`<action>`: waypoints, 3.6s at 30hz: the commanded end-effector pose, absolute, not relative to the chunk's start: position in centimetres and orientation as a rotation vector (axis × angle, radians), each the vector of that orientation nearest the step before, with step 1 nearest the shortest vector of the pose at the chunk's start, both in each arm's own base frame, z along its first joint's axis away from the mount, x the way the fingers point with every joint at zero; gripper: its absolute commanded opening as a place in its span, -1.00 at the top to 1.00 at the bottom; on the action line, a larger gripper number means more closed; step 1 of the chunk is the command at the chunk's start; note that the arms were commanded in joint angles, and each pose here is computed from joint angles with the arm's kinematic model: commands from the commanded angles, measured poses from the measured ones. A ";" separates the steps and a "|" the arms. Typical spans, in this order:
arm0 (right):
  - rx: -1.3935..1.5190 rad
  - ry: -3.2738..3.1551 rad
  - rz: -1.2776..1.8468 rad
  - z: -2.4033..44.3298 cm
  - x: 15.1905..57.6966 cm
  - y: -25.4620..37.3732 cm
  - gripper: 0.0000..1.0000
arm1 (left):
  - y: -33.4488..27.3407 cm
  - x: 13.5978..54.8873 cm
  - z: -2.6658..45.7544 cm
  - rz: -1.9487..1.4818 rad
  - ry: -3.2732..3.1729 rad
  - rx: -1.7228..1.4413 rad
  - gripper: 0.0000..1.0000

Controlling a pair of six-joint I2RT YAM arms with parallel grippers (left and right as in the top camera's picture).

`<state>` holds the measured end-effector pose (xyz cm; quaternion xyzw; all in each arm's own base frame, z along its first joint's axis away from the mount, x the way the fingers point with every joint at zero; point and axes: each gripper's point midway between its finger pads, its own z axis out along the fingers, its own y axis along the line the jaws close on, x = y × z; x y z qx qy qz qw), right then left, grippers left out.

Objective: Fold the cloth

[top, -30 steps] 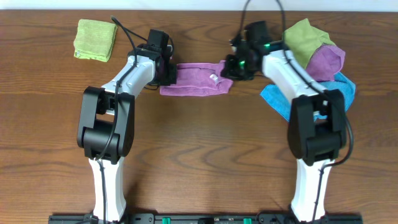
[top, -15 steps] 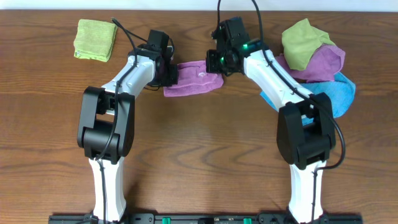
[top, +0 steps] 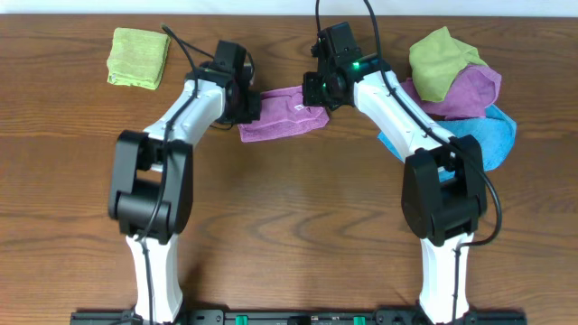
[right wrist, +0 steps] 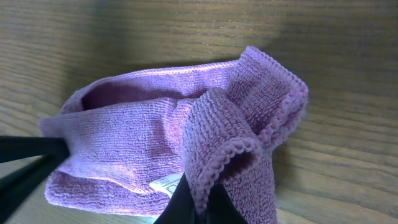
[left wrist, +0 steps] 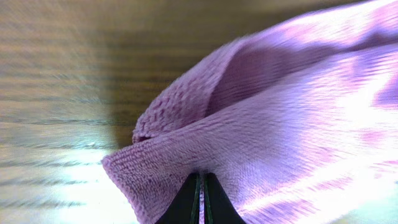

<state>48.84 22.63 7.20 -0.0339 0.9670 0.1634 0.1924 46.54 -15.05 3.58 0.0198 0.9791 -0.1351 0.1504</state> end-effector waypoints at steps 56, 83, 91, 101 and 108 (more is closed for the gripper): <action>-0.896 2.443 0.265 4.6 43.9 36.5 0.97 | 5.8 37.3 26.6 -0.379 2.468 -0.307 0.88; -0.983 2.348 0.704 11.0 41.1 39.8 -0.40 | 6.0 37.8 26.4 -0.363 2.458 -0.300 0.88; -0.851 2.261 0.510 20.8 42.0 34.4 -0.42 | 5.5 37.6 22.3 -0.410 2.506 -0.292 0.77; -0.380 2.453 0.081 29.8 35.5 17.9 -0.75 | -0.4 36.2 12.2 -0.579 2.597 -0.245 0.54; -0.082 2.299 -0.107 35.4 24.7 7.8 -0.85 | -4.4 38.7 11.7 -0.336 2.561 -0.152 0.38</action>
